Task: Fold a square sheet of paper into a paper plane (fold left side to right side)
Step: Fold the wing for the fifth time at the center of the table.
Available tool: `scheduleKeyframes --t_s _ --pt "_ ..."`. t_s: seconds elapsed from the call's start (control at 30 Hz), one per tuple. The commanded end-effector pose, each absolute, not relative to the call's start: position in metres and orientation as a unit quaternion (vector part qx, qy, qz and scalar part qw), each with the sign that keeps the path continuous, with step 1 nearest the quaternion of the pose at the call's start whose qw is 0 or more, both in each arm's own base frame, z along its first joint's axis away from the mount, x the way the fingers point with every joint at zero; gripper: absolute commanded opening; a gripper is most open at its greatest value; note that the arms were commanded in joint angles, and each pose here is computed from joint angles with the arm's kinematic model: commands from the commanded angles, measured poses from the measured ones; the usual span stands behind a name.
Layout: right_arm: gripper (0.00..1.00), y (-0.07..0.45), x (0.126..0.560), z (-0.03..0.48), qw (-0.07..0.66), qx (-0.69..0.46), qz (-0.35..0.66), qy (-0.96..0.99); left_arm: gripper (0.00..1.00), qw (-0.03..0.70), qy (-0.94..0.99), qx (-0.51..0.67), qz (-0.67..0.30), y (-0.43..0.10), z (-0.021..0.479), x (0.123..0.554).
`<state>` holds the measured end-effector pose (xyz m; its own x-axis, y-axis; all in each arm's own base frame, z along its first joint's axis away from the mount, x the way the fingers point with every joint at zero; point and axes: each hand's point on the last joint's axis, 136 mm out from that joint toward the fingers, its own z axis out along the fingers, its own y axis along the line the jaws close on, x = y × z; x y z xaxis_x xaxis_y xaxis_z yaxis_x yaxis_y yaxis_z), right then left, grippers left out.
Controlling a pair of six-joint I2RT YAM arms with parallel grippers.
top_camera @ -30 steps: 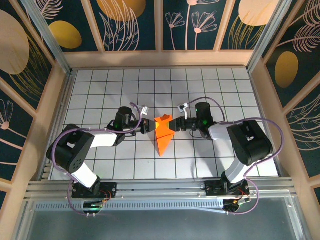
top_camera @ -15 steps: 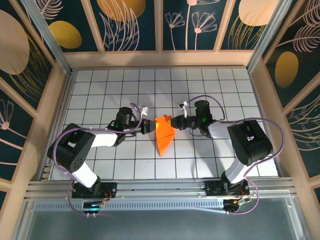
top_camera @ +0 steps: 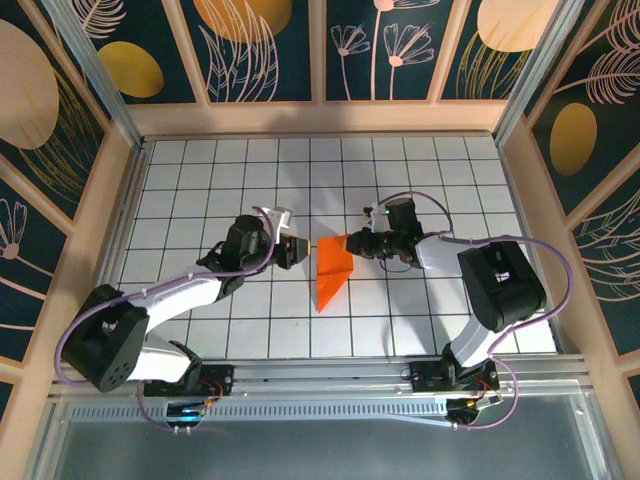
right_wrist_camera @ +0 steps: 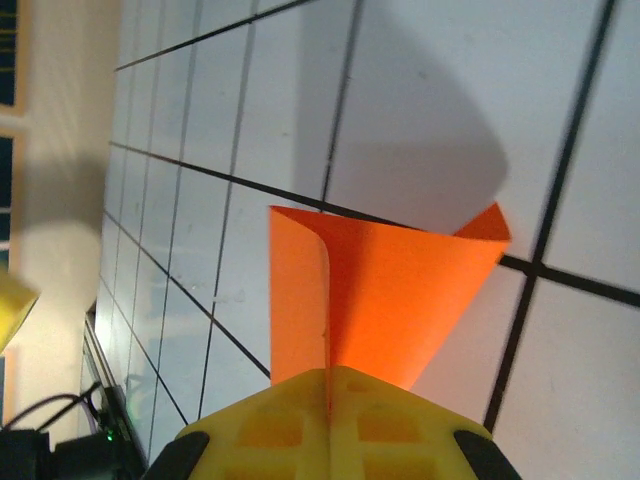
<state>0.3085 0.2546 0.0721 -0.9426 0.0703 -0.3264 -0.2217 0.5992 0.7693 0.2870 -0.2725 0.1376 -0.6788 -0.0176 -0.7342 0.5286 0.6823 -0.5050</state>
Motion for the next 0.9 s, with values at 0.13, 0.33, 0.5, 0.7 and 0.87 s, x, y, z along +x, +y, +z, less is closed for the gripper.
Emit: scheduleKeyframes --t_s 0.13,0.33,0.5,0.7,0.87 --pt "0.0 0.252 0.314 0.079 0.139 0.029 0.428 0.893 0.37 0.347 0.881 0.19 -0.261 -0.286 0.112 0.249" --pt "0.0 0.252 0.32 0.079 0.137 0.045 0.421 0.896 0.39 0.326 0.896 0.251 -0.168 -0.323 0.092 0.222" --pt "0.0 0.252 0.323 0.08 0.138 0.049 0.42 0.896 0.43 0.31 0.905 0.283 -0.073 -0.336 0.066 0.214" --pt "0.0 0.252 0.322 0.079 0.134 0.048 0.419 0.897 0.46 0.312 0.907 0.283 -0.004 -0.343 0.052 0.224" --pt "0.0 0.253 0.321 0.076 0.131 0.046 0.419 0.897 0.47 0.317 0.909 0.268 0.029 -0.335 0.047 0.231"
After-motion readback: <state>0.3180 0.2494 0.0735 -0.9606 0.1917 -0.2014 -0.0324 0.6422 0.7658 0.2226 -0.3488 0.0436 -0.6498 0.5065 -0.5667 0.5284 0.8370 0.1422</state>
